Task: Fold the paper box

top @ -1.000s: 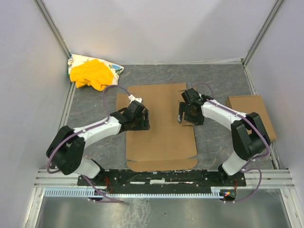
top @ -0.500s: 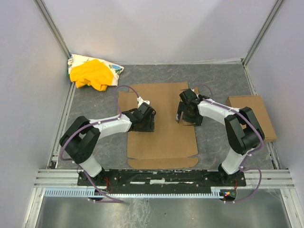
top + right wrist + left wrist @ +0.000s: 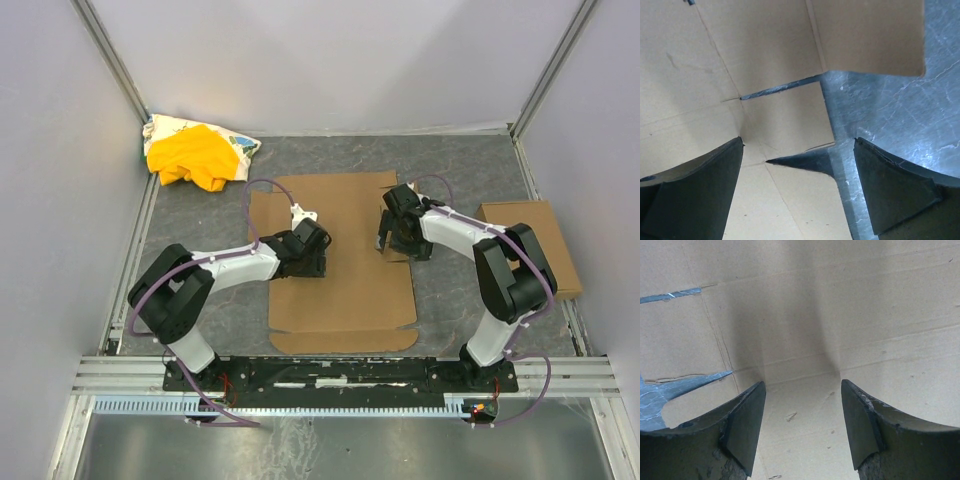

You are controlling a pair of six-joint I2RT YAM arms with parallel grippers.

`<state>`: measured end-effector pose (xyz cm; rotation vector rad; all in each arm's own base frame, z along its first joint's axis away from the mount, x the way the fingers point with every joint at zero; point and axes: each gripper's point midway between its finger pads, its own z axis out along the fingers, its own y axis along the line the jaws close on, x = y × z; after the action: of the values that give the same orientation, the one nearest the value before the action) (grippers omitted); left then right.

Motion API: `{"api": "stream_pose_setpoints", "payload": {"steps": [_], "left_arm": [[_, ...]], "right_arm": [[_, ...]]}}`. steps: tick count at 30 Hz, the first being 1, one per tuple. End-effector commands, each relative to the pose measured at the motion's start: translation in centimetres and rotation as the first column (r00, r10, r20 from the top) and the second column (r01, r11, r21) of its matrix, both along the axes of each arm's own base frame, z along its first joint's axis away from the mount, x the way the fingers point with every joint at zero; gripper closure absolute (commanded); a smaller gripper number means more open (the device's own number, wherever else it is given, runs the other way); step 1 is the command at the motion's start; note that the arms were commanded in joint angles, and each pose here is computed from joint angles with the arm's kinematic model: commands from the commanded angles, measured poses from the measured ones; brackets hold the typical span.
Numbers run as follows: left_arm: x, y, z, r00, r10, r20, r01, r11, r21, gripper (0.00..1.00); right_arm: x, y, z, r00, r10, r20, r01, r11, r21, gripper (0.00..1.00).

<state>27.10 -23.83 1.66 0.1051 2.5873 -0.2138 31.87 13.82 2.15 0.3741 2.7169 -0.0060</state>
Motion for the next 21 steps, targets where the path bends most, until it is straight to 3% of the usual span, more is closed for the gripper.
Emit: {"api": "stream_pose_setpoints", "payload": {"steps": [1,10,21], "left_arm": [[-4.2,3.8,-5.4,0.986,0.001,-0.166,0.023,0.99,0.142,0.3],[-4.2,3.5,-5.4,0.986,-0.008,-0.168,0.032,0.99,0.141,0.3],[-4.2,3.1,-5.6,0.985,-0.017,-0.173,0.042,0.989,0.142,0.3]], "right_arm": [[1.7,-1.0,0.2,0.998,0.026,0.056,-0.024,0.999,-0.041,0.0],[2.2,3.1,-1.4,0.987,0.156,0.038,-0.16,0.977,0.144,0.02],[1.8,4.9,0.5,0.978,0.192,0.077,-0.205,0.952,0.226,0.05]]}}
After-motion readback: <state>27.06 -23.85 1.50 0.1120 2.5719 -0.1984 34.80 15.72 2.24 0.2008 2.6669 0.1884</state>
